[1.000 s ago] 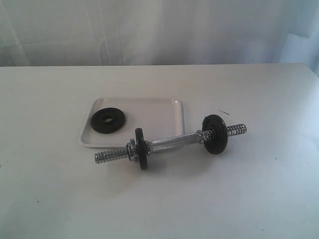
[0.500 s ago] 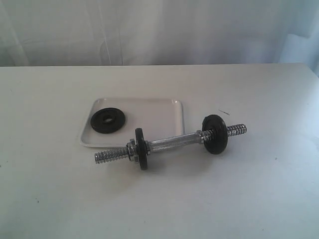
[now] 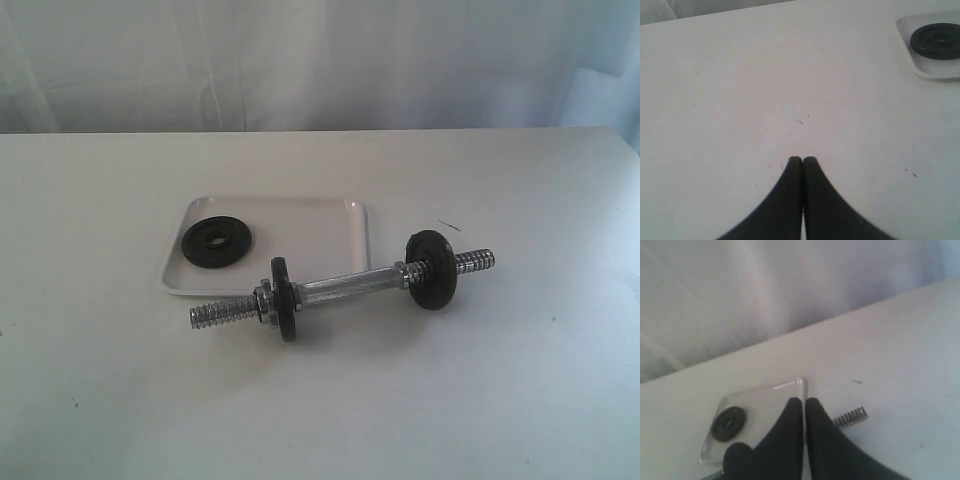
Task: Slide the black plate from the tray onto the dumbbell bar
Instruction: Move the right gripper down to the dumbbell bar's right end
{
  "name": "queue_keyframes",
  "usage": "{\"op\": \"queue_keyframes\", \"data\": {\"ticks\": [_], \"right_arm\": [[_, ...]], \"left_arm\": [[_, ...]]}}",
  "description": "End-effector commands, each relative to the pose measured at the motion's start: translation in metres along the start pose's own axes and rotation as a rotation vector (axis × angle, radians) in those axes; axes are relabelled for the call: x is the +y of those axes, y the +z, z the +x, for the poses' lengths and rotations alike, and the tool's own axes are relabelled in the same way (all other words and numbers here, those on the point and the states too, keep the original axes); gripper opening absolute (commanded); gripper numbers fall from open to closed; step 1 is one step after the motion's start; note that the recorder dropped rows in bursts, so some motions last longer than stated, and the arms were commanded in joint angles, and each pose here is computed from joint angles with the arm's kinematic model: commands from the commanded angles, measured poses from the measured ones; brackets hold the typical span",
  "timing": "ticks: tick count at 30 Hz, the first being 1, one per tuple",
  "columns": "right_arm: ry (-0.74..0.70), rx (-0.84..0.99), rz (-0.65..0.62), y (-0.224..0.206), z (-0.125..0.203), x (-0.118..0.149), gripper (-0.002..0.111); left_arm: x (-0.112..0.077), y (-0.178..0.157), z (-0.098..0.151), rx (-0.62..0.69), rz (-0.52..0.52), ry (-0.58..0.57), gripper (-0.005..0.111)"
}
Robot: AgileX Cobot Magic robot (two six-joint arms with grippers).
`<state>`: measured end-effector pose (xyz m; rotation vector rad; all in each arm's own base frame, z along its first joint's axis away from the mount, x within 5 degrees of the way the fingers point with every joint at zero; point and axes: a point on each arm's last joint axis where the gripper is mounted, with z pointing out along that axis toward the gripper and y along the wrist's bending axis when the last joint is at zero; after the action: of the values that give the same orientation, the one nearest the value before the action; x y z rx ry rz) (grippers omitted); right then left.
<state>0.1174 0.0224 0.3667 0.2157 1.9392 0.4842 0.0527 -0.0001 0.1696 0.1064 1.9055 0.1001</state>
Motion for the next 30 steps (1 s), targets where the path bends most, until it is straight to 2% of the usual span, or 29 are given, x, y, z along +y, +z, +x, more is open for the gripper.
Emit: {"op": "queue_keyframes", "data": {"ticks": [1,4,6,13,19,30], "right_arm": [[-0.003,0.152,0.028,0.024,-0.011,0.002,0.023],[0.007,0.241,0.020,0.043,-0.011,0.002,0.053],[0.021,0.297,-0.008,0.054,-0.008,0.003,0.065],[0.125,0.454,-0.026,0.094,0.008,0.007,0.064],[0.198,0.514,-0.037,0.133,0.026,0.023,0.064],[0.402,0.651,0.050,0.204,0.050,0.053,0.064]], "left_arm": [[0.000,0.000,0.001,0.003,0.003,-0.007,0.000],[0.000,0.000,0.001,0.003,0.003,-0.007,0.000],[0.000,0.000,0.001,0.003,0.003,-0.007,0.000],[0.000,0.000,0.001,0.003,0.003,-0.007,0.000],[0.000,0.000,0.001,0.003,0.003,-0.007,0.000],[0.000,0.000,0.001,0.003,0.003,-0.007,0.000]]}}
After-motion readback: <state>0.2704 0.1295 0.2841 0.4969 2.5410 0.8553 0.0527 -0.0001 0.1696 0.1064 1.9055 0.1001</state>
